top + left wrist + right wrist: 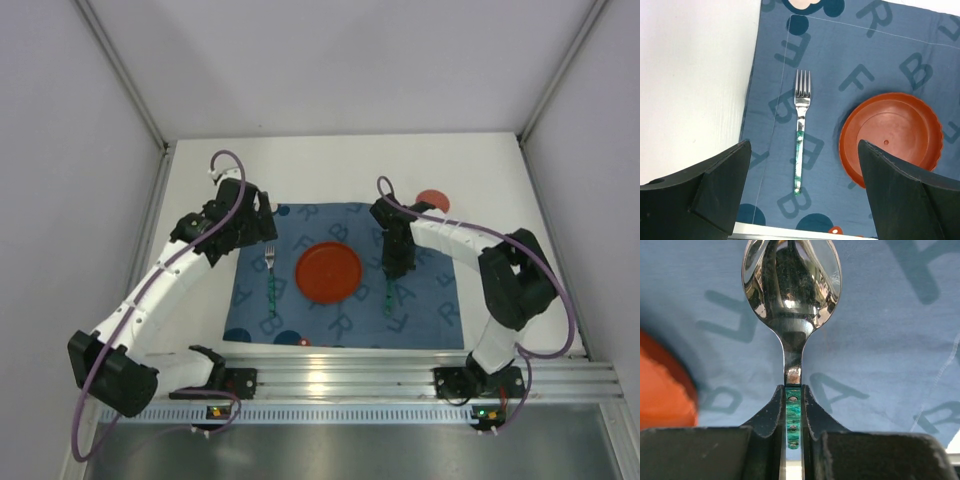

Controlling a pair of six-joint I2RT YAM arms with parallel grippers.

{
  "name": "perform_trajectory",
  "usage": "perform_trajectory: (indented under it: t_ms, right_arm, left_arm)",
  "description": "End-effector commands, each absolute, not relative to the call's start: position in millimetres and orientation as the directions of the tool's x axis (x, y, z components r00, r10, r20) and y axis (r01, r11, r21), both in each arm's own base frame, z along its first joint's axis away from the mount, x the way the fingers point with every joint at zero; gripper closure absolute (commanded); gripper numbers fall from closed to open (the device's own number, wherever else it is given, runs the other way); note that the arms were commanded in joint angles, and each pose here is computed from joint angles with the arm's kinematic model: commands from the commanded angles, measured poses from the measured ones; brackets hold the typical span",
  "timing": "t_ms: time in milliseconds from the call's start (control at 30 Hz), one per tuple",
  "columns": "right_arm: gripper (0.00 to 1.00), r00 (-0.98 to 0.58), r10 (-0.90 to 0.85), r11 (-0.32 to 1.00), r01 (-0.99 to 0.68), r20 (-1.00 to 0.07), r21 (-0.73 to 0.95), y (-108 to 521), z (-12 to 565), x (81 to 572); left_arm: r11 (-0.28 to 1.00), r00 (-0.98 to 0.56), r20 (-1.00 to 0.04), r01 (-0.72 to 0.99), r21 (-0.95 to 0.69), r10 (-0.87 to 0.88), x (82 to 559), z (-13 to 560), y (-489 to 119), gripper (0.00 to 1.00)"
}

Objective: Set the dinner table for one person

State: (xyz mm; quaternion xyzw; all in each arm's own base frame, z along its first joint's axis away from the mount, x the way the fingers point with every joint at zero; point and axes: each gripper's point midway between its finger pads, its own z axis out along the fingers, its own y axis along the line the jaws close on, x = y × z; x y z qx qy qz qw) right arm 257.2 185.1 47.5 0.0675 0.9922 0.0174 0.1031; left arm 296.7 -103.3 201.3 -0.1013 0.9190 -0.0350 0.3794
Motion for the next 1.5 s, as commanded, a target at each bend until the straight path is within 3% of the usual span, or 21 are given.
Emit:
perform_trajectory:
  t_ms: [0,133,167,267,300,400,533,700,767,867,967,1067,1267,1467]
  right_arm:
    - [1.00,-0.952,0.159,0.983,0.128,-0.263,0.129,206,45,275]
    - [1.00,-0.952,0.148,0.985,0.116,-0.267,0.129,209,39,275]
    - [0.86,-0.952,0.145,0.985,0.113,-0.268,0.132,211,41,276]
    - [0.59,-0.947,0.142,0.985,0.105,-0.290,0.139,214,51,279]
    - [0.44,-0.944,0.137,0.985,0.098,-0.300,0.140,216,57,279]
    - [0.31,-0.936,0.107,0.990,0.067,-0.336,0.127,219,79,276]
    - [0.27,-0.907,0.031,0.989,-0.034,-0.420,0.145,236,125,268]
    - [0.24,-0.711,-0.134,0.900,-0.379,-0.690,0.216,281,234,232]
    - [0.16,-0.637,-0.125,0.850,-0.465,-0.761,0.249,290,266,214]
    - [0.03,-0.570,0.071,0.829,-0.422,-0.819,0.366,261,301,204]
    - [0.00,-0.546,0.241,0.831,-0.312,-0.803,0.461,234,282,202]
    - [0.00,-0.555,0.267,0.789,-0.344,-0.788,0.510,222,277,183]
    - [0.00,-0.541,0.419,0.655,-0.376,-0.729,0.655,184,281,146]
    - [0.00,-0.509,0.414,0.698,-0.355,-0.754,0.622,157,271,141]
  left_arm:
    - [0.980,-0.680,-0.707,-0.166,-0.110,-0.194,288,208,-91,0.07]
    - [0.982,-0.681,-0.709,-0.163,-0.099,-0.184,283,210,-87,0.07]
    - [0.982,-0.680,-0.709,-0.162,-0.100,-0.185,282,210,-87,0.07]
    - [0.981,-0.682,-0.707,-0.163,-0.103,-0.188,280,210,-87,0.07]
    - [0.981,-0.682,-0.707,-0.161,-0.106,-0.188,280,210,-87,0.07]
    - [0.981,-0.684,-0.704,-0.161,-0.111,-0.192,279,209,-87,0.07]
    - [0.978,-0.681,-0.703,-0.166,-0.123,-0.204,277,208,-88,0.07]
    - [0.973,-0.650,-0.725,-0.192,-0.130,-0.226,274,228,-81,0.06]
    - [0.971,-0.628,-0.742,-0.178,-0.158,-0.236,270,238,-81,0.05]
    - [0.968,-0.600,-0.760,-0.139,-0.208,-0.249,265,246,-85,0.03]
    - [0.962,-0.578,-0.770,-0.130,-0.241,-0.271,262,244,-86,0.02]
    - [0.953,-0.571,-0.763,-0.174,-0.248,-0.302,259,240,-81,0.01]
    - [0.969,-0.407,-0.883,-0.165,-0.182,-0.235,265,249,-57,0.02]
    - [0.975,-0.288,-0.944,-0.191,-0.112,-0.164,259,236,-32,0.01]
